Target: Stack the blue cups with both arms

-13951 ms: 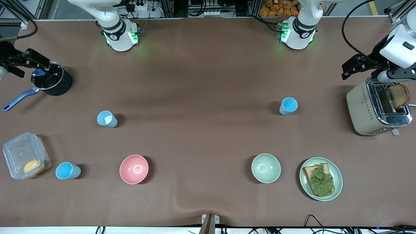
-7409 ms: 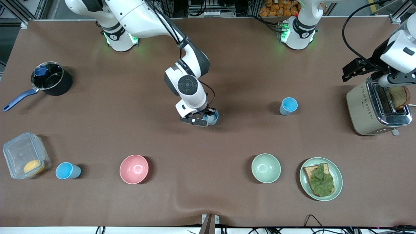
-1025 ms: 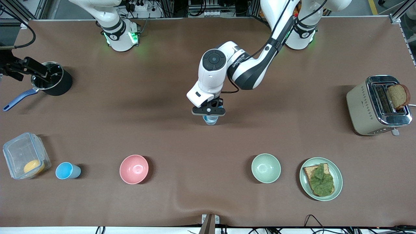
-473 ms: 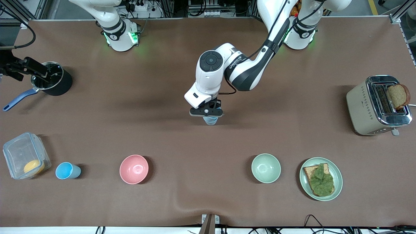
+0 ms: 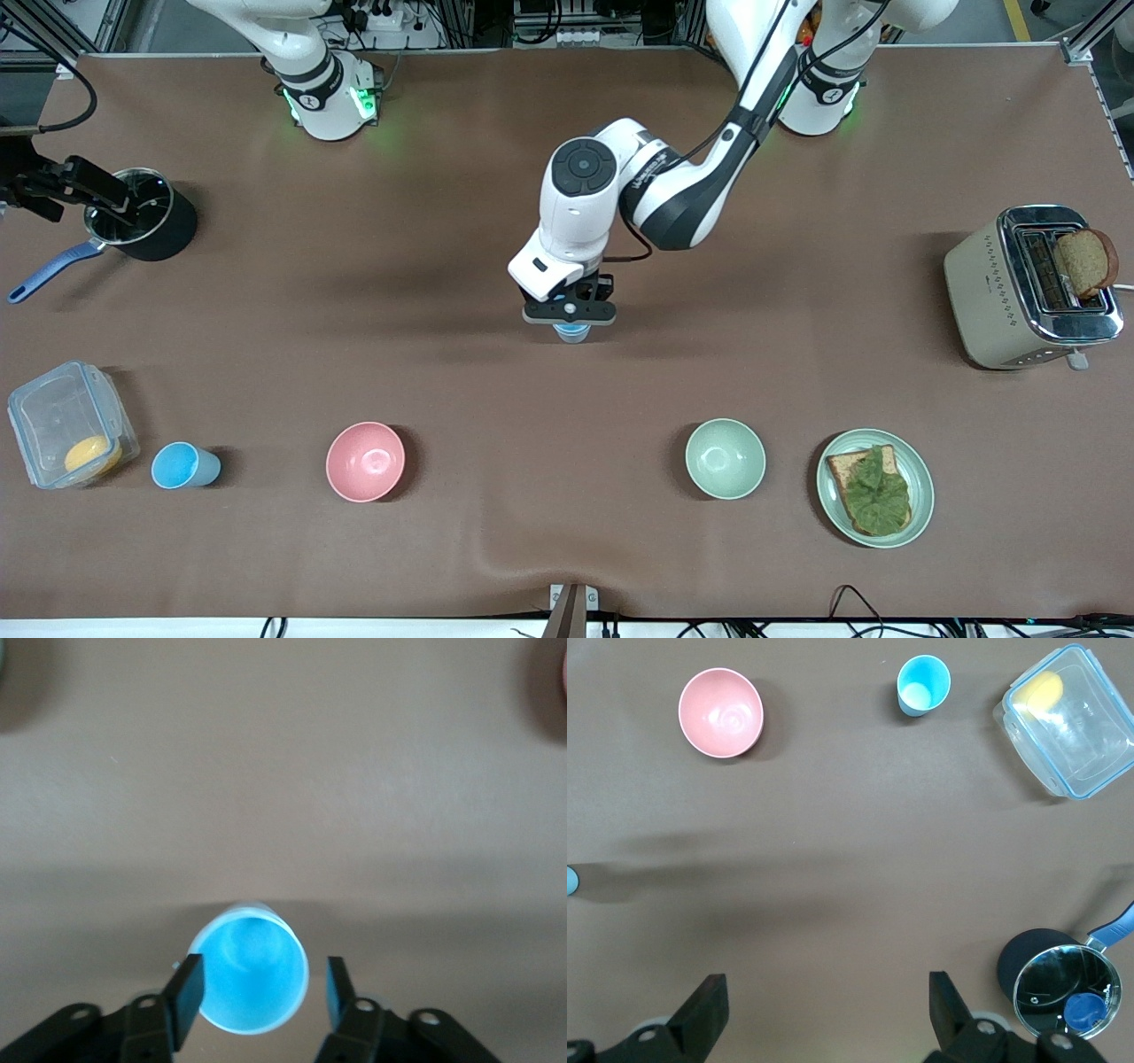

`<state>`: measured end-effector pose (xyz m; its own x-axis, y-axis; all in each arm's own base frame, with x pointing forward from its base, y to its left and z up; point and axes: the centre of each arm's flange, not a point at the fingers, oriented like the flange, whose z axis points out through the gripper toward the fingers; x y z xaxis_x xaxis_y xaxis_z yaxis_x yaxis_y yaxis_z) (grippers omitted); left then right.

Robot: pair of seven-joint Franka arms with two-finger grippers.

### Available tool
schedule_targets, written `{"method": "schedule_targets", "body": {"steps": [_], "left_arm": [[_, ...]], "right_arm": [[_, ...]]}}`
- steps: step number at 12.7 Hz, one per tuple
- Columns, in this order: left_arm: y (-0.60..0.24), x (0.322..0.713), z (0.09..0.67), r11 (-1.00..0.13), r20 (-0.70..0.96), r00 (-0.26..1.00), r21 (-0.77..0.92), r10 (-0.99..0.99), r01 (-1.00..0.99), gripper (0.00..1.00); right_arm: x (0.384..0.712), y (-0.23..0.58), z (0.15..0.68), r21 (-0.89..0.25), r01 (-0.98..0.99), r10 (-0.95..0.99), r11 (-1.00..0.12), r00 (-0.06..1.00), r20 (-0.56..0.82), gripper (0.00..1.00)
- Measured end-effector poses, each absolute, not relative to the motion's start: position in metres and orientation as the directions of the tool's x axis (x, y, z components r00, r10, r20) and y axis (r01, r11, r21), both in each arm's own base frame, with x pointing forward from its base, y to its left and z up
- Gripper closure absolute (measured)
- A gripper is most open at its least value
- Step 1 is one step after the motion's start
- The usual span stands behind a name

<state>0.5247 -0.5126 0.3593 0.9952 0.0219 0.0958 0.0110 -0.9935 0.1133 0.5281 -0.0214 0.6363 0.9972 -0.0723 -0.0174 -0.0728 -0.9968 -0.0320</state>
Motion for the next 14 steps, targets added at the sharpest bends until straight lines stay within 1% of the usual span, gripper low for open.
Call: {"method": "schedule_targets", "body": {"steps": [1,2,3,4,5,8,10,12,14], "left_arm": [[-0.495,0.538,0.370,-0.993,0.099,0.994,0.112,0.052,0.041,0.23],[-0.471,0.552,0.381,-0.991,0.097,0.991,0.110,0.088,0.077,0.23],[-0.445,0.565,0.392,-0.989,0.096,0.989,0.108,0.114,0.104,0.17],[-0.417,0.575,0.403,-0.988,0.094,0.988,0.103,0.123,0.113,0.07],[-0.386,0.582,0.415,-0.989,0.093,0.989,0.097,0.117,0.108,0.00],[-0.286,0.595,0.452,-0.996,0.107,0.993,0.081,0.049,0.041,0.00],[-0.209,0.593,0.478,-0.997,0.083,0.996,0.063,0.039,0.034,0.00],[-0.147,0.577,0.505,-0.997,0.039,0.997,0.050,0.062,0.060,0.00],[-0.107,0.557,0.526,-0.997,0.035,0.997,0.052,0.062,0.060,0.00]], "right_arm": [[0.528,-0.022,0.636,-0.032,-0.073,-0.073,-0.997,0.997,-0.017,0.00],[0.528,-0.022,0.636,-0.032,-0.074,-0.073,-0.997,0.997,-0.017,0.00],[0.528,-0.022,0.636,-0.032,-0.074,-0.073,-0.997,0.997,-0.018,0.00],[0.528,-0.022,0.636,-0.032,-0.074,-0.073,-0.997,0.997,-0.017,0.00],[0.528,-0.022,0.636,-0.032,-0.074,-0.074,-0.997,0.997,-0.017,0.00],[0.529,-0.022,0.636,-0.032,-0.075,-0.075,-0.997,0.997,-0.013,0.00],[0.529,-0.022,0.636,-0.032,-0.075,-0.074,-0.997,0.997,-0.012,0.00],[0.529,-0.022,0.637,-0.032,-0.075,-0.074,-0.997,0.997,-0.012,0.00],[0.529,-0.022,0.637,-0.032,-0.075,-0.074,-0.997,0.997,-0.011,0.00]]}}
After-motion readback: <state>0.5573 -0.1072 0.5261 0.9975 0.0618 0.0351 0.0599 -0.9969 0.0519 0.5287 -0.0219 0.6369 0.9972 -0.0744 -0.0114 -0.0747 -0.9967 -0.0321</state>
